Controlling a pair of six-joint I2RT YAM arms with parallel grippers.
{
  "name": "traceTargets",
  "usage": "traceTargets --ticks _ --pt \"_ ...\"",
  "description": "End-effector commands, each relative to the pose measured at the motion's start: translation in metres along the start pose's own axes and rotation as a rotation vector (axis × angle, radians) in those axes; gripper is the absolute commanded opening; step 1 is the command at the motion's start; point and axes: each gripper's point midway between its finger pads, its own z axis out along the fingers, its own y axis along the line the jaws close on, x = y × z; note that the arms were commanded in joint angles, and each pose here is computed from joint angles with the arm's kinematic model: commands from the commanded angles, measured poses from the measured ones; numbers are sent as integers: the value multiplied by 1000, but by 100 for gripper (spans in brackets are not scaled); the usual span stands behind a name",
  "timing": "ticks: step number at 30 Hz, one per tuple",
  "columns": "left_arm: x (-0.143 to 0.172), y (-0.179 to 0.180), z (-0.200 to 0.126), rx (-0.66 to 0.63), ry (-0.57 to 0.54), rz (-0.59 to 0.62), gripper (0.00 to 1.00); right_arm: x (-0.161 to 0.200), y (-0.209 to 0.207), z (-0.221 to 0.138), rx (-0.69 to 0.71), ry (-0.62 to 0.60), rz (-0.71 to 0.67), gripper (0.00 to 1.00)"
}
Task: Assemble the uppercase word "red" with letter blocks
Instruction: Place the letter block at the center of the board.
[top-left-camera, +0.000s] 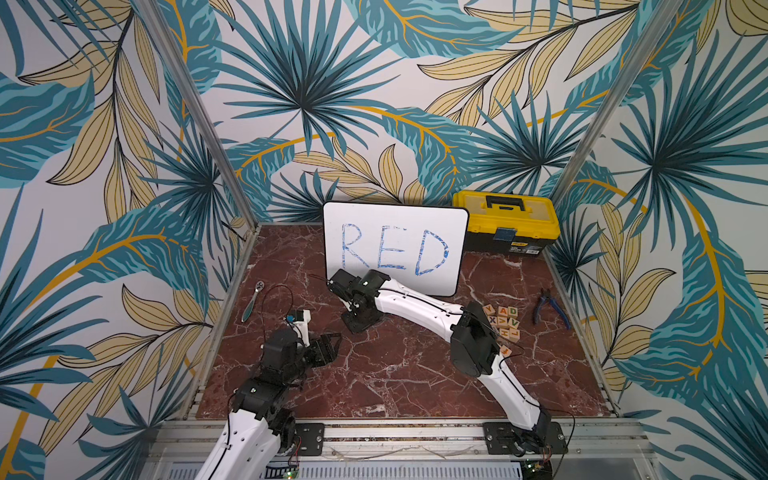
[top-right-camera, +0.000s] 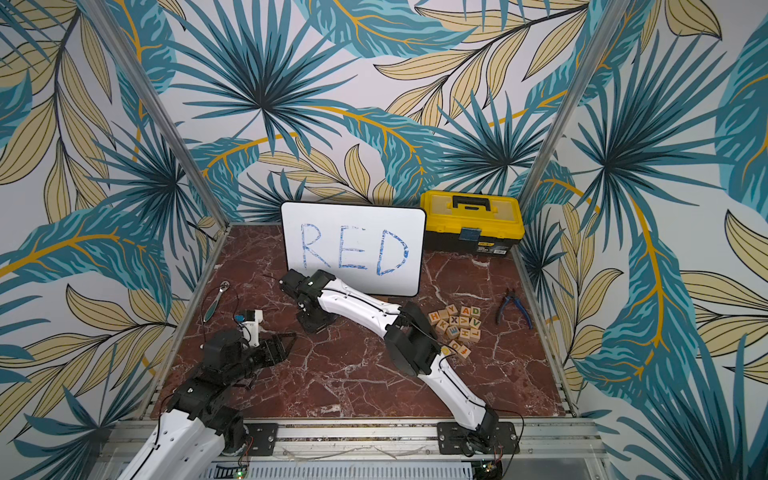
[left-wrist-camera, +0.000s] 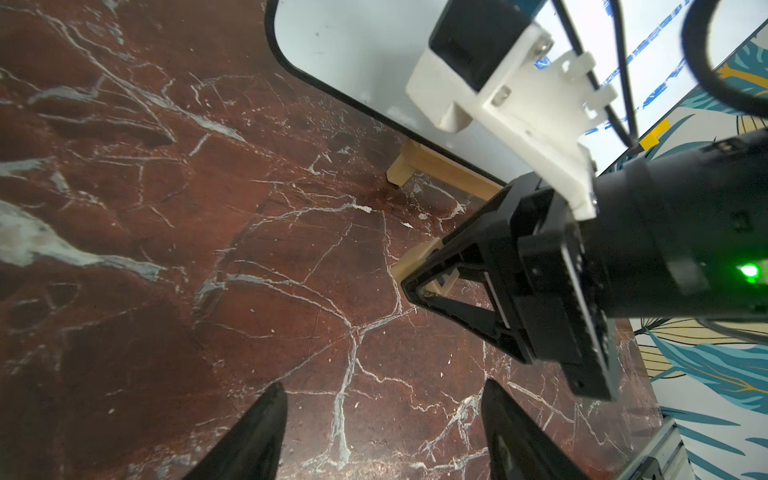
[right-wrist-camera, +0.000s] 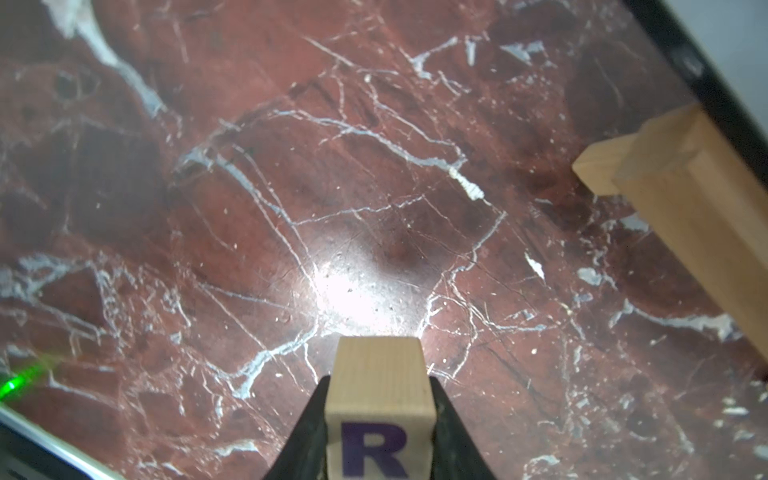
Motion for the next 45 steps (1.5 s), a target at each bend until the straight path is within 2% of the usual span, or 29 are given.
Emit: traceTargets --ticks 1,8,20,30,45 --pt "6 3 2 -1 12 1 74 28 -7 21 60 121 197 18" --pt "6 3 2 0 13 4 74 33 -16 28 113 123 371 19" --pt "6 2 2 5 13 5 74 27 -2 37 57 131 550 21" --pt "7 1 2 12 18 7 74 26 -1 46 59 134 590 24" --pt "7 -1 1 19 18 13 74 26 -3 46 64 132 593 43"
